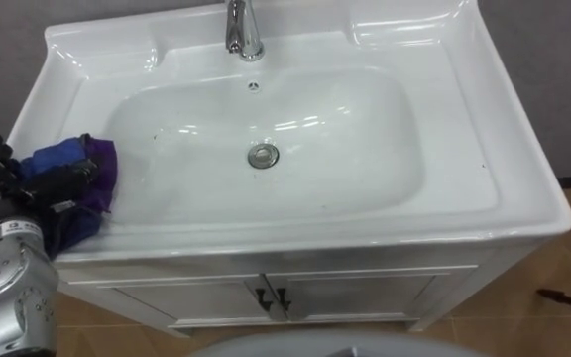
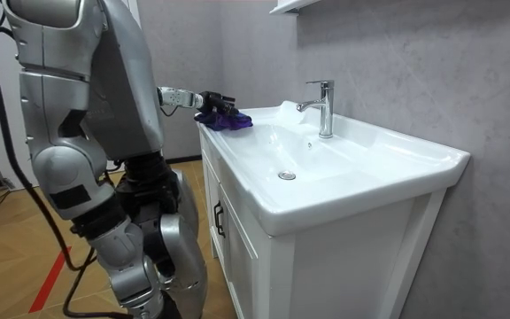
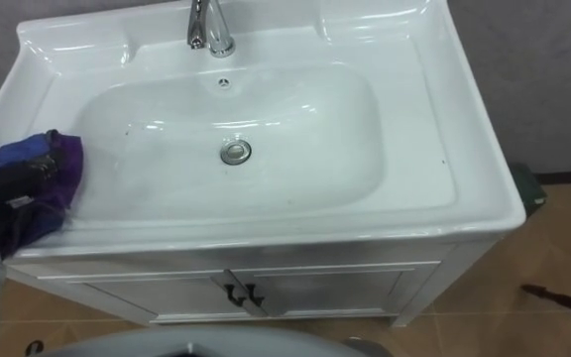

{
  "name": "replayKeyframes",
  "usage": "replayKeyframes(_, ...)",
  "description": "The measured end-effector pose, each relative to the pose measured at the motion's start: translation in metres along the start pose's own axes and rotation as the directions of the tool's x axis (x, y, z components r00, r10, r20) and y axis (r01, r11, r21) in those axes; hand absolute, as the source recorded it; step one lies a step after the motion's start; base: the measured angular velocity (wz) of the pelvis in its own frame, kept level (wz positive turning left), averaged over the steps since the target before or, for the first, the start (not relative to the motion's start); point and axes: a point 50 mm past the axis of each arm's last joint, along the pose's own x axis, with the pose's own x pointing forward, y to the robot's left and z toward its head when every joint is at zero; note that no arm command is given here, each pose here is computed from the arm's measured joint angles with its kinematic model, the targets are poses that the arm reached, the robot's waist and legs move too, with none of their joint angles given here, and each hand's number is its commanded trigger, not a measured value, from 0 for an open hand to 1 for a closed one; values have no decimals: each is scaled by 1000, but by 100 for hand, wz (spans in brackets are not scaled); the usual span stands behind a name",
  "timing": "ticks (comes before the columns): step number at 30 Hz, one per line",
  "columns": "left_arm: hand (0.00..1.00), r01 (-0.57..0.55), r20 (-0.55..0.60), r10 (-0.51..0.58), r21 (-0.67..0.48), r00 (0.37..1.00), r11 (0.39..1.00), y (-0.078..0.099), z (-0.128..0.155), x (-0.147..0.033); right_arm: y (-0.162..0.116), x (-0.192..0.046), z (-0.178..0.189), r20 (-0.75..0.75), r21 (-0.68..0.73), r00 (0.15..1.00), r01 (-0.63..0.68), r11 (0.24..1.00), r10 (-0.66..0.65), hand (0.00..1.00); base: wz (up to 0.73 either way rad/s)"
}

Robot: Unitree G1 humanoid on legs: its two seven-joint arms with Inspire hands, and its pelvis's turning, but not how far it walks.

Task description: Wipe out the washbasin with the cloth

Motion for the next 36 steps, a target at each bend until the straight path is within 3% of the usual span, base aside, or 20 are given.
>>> replayKeyframes(14, 0, -5, 122, 7, -12, 993, 1000, -9, 28, -5, 5, 1, -2, -22, 1, 999, -24, 1000, 24, 0, 0)
replayKeyframes(25, 0, -4, 149, 7, -17, 989, 1000, -10, 34, -7, 6, 1, -2, -18, 4, 999, -27, 1000, 27, 0, 0)
replayKeyframes(36, 0, -69, 244, 80, -52, 967, 996, -7, 55, -13, 5, 1, 0, -16, 1, 1000, -14, 1000, 14, 0, 4)
